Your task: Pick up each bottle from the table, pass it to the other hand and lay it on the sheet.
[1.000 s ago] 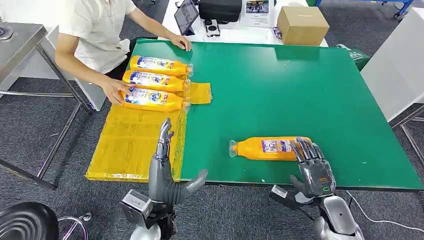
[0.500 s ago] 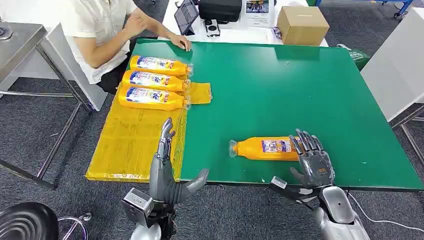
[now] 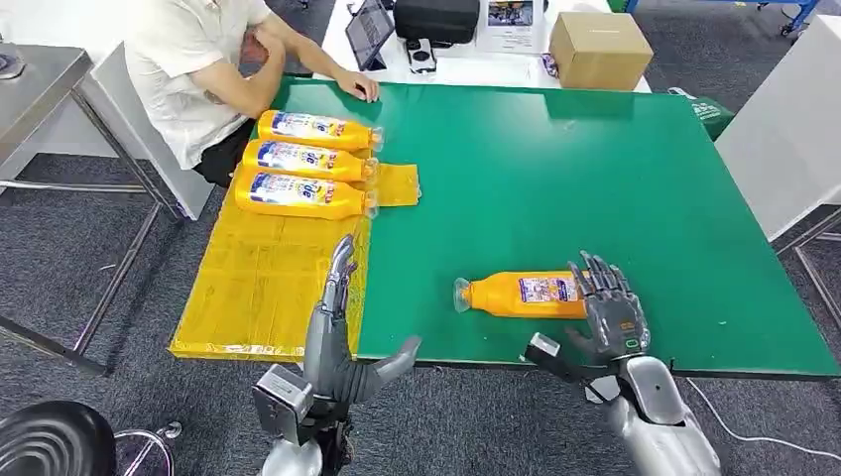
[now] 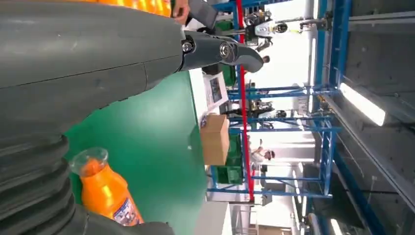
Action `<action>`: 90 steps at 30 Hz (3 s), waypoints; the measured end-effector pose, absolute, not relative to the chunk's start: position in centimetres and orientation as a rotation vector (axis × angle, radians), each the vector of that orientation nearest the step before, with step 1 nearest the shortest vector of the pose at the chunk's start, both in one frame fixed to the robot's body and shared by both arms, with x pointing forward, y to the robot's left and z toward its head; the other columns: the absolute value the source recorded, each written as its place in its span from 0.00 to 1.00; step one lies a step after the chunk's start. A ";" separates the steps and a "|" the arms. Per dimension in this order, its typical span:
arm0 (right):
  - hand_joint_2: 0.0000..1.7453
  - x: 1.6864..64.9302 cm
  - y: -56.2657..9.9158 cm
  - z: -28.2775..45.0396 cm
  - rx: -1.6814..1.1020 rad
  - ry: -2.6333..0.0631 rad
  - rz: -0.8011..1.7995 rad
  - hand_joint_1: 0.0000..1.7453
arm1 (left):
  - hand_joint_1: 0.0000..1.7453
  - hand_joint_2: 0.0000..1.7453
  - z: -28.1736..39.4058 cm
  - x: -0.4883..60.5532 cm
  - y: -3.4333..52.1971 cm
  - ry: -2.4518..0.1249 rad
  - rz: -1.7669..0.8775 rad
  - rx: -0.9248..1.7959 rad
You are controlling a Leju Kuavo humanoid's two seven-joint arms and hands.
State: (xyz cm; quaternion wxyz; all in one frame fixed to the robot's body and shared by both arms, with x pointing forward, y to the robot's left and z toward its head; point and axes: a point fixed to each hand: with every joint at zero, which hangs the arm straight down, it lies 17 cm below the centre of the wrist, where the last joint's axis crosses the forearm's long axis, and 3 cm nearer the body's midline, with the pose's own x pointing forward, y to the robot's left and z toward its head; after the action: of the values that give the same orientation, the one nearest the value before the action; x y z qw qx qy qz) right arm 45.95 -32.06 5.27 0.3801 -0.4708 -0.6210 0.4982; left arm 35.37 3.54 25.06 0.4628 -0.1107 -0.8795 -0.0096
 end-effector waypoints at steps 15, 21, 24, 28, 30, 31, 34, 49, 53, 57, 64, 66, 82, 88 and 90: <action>1.00 48.2 -32.4 2.5 -1.122 -1.479 1.296 0.00 | 0.00 1.00 24.4 36.1 2.4 -2.091 -0.035 -0.353; 1.00 48.8 -32.8 2.3 -1.179 -1.434 1.350 0.00 | 0.00 1.00 24.2 36.2 2.3 -2.075 -0.033 -0.371; 1.00 49.1 -33.2 2.4 -1.208 -1.408 1.381 0.00 | 0.00 1.00 24.2 36.2 2.3 -2.074 -0.032 -0.371; 1.00 49.2 -34.1 2.0 -1.203 -1.381 1.379 0.00 | 0.00 1.00 24.2 36.2 2.3 -2.073 -0.031 -0.371; 1.00 49.1 -34.4 1.9 -1.196 -1.371 1.371 0.00 | 0.00 1.00 24.1 36.2 2.3 -2.072 -0.031 -0.371; 1.00 49.1 -34.6 1.8 -1.193 -1.365 1.371 0.21 | 0.00 1.00 24.1 36.2 2.3 -2.072 -0.031 -0.371; 1.00 49.1 -35.4 0.6 -1.140 -1.310 1.369 0.86 | 0.00 1.00 24.1 36.2 2.3 -2.072 -0.030 -0.371; 1.00 49.1 -37.9 -0.9 -1.064 -1.209 1.364 1.00 | 0.00 1.00 24.0 36.2 2.1 -2.057 -0.033 -0.390; 1.00 48.6 -38.0 -1.0 -1.013 -1.249 1.324 1.00 | 0.00 1.00 24.0 36.2 2.1 -2.055 -0.032 -0.394; 1.00 48.1 -37.4 -1.0 -0.970 -1.310 1.283 1.00 | 0.00 1.00 24.2 36.3 2.1 -2.058 -0.032 -0.398; 1.00 47.2 -35.6 -0.6 -0.838 -1.452 1.100 1.00 | 0.00 1.00 24.0 36.4 2.1 -2.047 -0.025 -0.406; 1.00 47.0 -34.0 0.0 -0.744 -1.523 0.994 1.00 | 0.00 1.00 22.6 37.1 2.2 -1.958 0.016 -0.438; 1.00 42.7 -23.7 7.8 -0.462 -1.854 0.546 1.00 | 0.00 1.00 12.5 37.0 3.2 -1.587 0.162 -0.502; 1.00 42.3 -23.3 8.6 -0.456 -1.875 0.532 1.00 | 0.00 1.00 12.3 37.0 3.3 -1.586 0.157 -0.497; 1.00 42.1 -22.8 8.7 -0.431 -1.884 0.521 1.00 | 0.00 1.00 12.6 36.8 3.1 -1.608 0.126 -0.493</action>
State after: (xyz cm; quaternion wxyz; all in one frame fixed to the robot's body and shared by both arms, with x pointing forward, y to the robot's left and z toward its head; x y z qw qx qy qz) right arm 42.06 -22.83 8.72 0.5395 -0.1813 -0.7925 0.2190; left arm 36.77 3.05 12.57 0.6650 -0.2182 -0.7121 0.0559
